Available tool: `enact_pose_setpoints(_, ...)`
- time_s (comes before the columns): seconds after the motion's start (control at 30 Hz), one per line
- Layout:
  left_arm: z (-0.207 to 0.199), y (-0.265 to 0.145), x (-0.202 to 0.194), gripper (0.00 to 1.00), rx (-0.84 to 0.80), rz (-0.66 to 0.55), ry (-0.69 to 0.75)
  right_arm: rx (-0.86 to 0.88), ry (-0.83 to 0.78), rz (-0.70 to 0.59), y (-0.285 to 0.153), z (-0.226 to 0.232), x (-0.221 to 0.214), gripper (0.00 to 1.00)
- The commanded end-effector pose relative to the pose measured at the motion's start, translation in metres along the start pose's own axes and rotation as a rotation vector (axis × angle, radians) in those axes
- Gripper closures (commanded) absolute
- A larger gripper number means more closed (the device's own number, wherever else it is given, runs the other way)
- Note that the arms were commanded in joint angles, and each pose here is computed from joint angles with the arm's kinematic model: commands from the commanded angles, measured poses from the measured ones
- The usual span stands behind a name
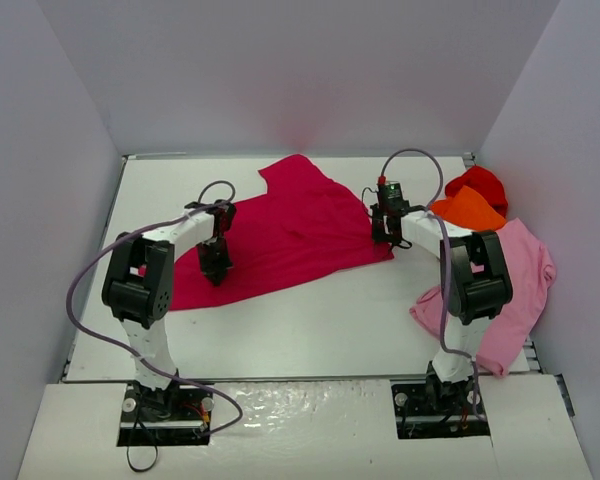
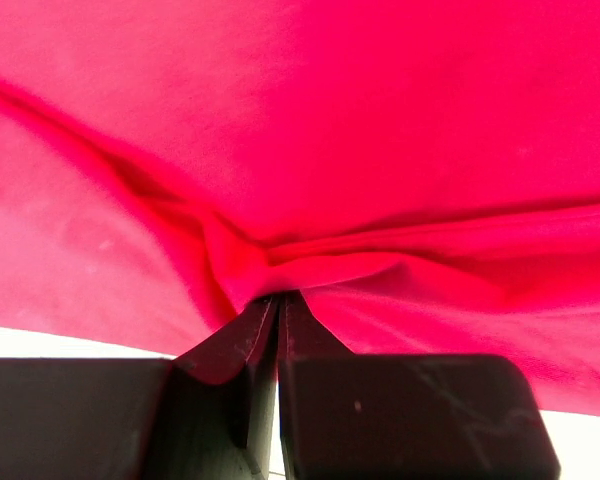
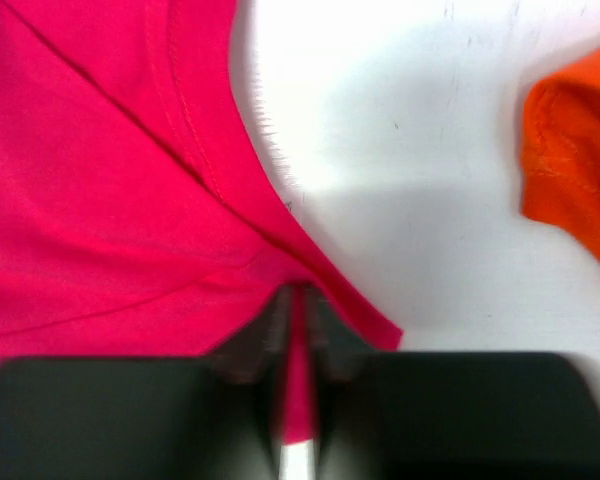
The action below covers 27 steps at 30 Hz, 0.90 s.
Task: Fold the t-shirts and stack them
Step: Fold the flattened tshirt in 1/3 of the way
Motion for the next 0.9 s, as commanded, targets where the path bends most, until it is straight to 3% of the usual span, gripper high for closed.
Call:
enact_pose_setpoints(0.0, 0.022, -0.04, 0.021, 1.0, 0.042, -0.164, -0.041, 0.105, 0.016, -0.239, -0.053, 0.019, 0.069, 0.77)
enact_pose_setpoints(0.13, 0.017, -0.06, 0.026, 1.0, -0.006, -0.215, -0.047, 0.161, 0.02, -0.305, -0.063, 0.036, 0.102, 0.62)
enact_pose_setpoints(0.33, 0.002, -0.09, 0.021, 0.91, -0.067, -0.28, -0.018, 0.253, -0.001, -0.263, -0.024, 0.069, 0.118, 0.6)
enact_pose_setpoints(0.53, -0.003, -0.103, 0.005, 0.9, -0.105, -0.3, -0.011, 0.336, -0.04, -0.259, 0.005, 0.101, 0.14, 0.6)
enact_pose_setpoints(0.87, -0.006, -0.102, 0.003, 0.9, -0.12, -0.288, -0.011, 0.372, -0.094, -0.221, 0.026, 0.13, 0.131, 0.6)
Point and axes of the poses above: each gripper's point midway between its finger pads, its own y axis out along the fingers, its own z axis along the line the jaws close on, x = y × z, the point moved 2 cm from there along -y, back along the fingers, and after that the axes turned 1 degree about -y, right-handed, at the moved point
